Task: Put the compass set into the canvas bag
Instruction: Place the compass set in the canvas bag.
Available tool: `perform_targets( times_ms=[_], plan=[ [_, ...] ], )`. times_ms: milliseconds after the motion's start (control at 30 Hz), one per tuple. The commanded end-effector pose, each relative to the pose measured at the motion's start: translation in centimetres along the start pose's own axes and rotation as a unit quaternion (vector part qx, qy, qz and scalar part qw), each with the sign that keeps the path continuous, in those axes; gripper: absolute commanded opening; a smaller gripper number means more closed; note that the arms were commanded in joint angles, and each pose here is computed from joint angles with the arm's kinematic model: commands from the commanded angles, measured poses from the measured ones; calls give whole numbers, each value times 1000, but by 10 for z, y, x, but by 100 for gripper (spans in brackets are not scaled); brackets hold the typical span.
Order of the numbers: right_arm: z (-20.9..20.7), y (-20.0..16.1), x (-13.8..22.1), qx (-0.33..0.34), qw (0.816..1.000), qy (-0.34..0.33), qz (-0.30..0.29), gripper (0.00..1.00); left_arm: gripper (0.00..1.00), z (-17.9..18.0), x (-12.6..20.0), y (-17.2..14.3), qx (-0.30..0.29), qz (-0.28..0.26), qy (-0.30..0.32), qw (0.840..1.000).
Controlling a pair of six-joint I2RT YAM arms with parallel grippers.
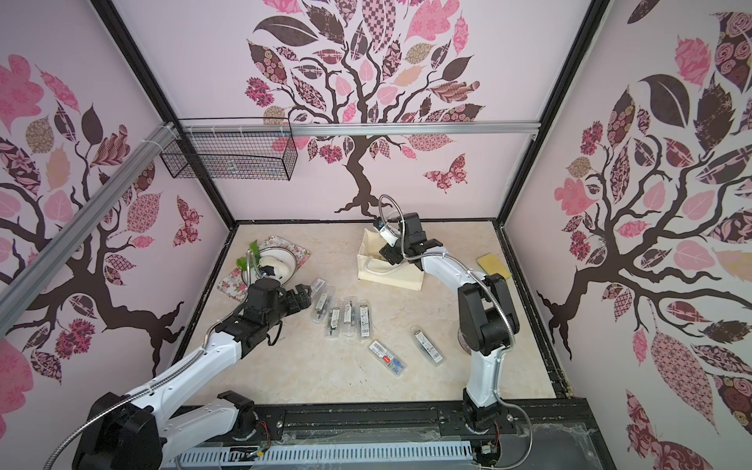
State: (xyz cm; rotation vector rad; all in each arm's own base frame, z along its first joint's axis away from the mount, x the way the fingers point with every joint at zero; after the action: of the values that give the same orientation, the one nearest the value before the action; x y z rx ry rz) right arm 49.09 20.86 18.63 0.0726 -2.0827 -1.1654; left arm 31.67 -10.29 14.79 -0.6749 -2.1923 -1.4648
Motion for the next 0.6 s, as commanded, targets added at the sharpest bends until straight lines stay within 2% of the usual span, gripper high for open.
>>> perform_targets(
  times_ms=[0,67,200,333,500,567],
  plan=[
    [-28,63,59,-37,991,-56,-116,91,97,6,-3,-5,-9,0,11,1000],
    [-36,71,78,-64,985,-81,-139,100,97,4,-2,-2,-14,-3,9,1000],
    [-47,80,101,-130,972,-104,-164,100,97,-1,-2,3,-27,0,6,1000],
    [-60,78,130,-245,942,-134,-185,100,97,-7,-3,5,-34,8,-1,999],
    [-69,57,169,-362,905,-169,-145,100,97,-12,-3,2,-31,21,-16,999],
    [-65,42,182,-389,895,-179,-126,100,97,-15,-4,-1,-30,29,-24,999]
  ],
)
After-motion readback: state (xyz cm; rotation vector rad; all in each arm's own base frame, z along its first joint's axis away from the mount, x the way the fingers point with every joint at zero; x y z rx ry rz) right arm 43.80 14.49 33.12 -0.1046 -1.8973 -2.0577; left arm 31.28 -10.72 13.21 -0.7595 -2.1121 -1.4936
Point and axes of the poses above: each gripper's point midway between its finger pads, its own x axis back along the fingers, its own z axis along the line the jaws close on, y = z × x, the point moved 1 cm from there along x, back along the fingers, and after that the axes turned 2 degrees about -x, right-handed, at the moved point
